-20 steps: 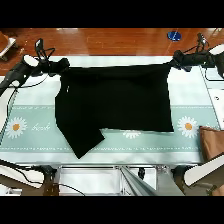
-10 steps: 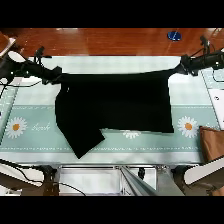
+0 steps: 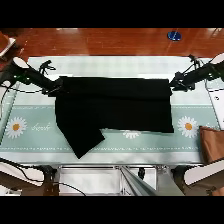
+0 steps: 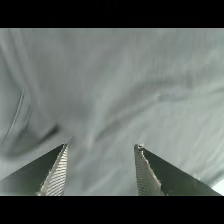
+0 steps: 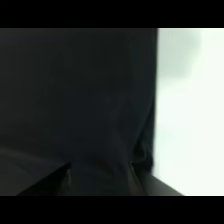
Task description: Fold the shirts.
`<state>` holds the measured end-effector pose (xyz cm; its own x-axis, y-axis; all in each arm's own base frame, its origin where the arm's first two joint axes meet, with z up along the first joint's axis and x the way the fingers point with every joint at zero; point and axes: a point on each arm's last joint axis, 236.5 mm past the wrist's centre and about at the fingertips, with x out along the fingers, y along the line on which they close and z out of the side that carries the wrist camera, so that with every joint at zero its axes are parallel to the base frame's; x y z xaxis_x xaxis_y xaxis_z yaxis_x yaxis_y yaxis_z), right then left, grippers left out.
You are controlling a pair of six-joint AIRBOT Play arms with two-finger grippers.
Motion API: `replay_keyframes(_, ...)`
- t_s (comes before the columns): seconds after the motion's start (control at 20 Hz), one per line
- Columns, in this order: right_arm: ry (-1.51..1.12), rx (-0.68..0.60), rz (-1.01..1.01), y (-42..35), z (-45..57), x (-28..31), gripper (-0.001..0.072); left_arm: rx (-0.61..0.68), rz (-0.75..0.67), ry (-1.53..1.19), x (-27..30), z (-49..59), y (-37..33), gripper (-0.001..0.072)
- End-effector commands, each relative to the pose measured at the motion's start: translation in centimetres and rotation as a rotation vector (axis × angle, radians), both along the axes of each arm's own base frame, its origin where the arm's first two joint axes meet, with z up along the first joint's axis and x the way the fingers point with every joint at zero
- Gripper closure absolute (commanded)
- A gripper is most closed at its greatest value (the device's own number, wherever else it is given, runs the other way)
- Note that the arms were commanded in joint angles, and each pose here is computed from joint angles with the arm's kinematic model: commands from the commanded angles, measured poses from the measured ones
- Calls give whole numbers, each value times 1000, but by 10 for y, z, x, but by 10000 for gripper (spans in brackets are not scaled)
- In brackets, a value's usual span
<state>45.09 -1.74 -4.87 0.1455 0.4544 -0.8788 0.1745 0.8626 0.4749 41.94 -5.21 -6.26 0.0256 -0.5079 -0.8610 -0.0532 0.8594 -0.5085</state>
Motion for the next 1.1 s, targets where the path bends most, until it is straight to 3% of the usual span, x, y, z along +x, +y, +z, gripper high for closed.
replay_keyframes(0.0, 6, -107, -49, -41, 28, -22, 306, 17, -7, 14, -21, 26, 21, 197)
replay_keyframes(0.1, -22, -137, -114, -61, 48, -44, 306, 31, 19, 1, -50, 31, 39, 197)
replay_keyframes(0.3, -92, -47, -282, -47, 36, -106, 306, 19, 201, 63, -135, -2, 66, 198)
replay_keyframes(0.4, -145, 50, -290, -9, 27, -132, 306, 19, 426, 22, -155, -12, 83, 198)
replay_keyframes(0.5, -174, 151, -307, 23, 23, -150, 306, -67, 563, -1, -168, -12, 77, 198)
replay_keyframes(0.65, -184, 220, -317, 43, 21, -162, 306, -103, 540, 63, -196, -29, 57, 198)
replay_keyframes(0.9, -179, 226, -313, 44, 22, -163, 306, -230, 511, 30, -190, -31, 14, 198)
replay_keyframes(1.05, -170, 232, -317, 46, 22, -164, 306, -189, 448, 28, -194, -49, -8, 198)
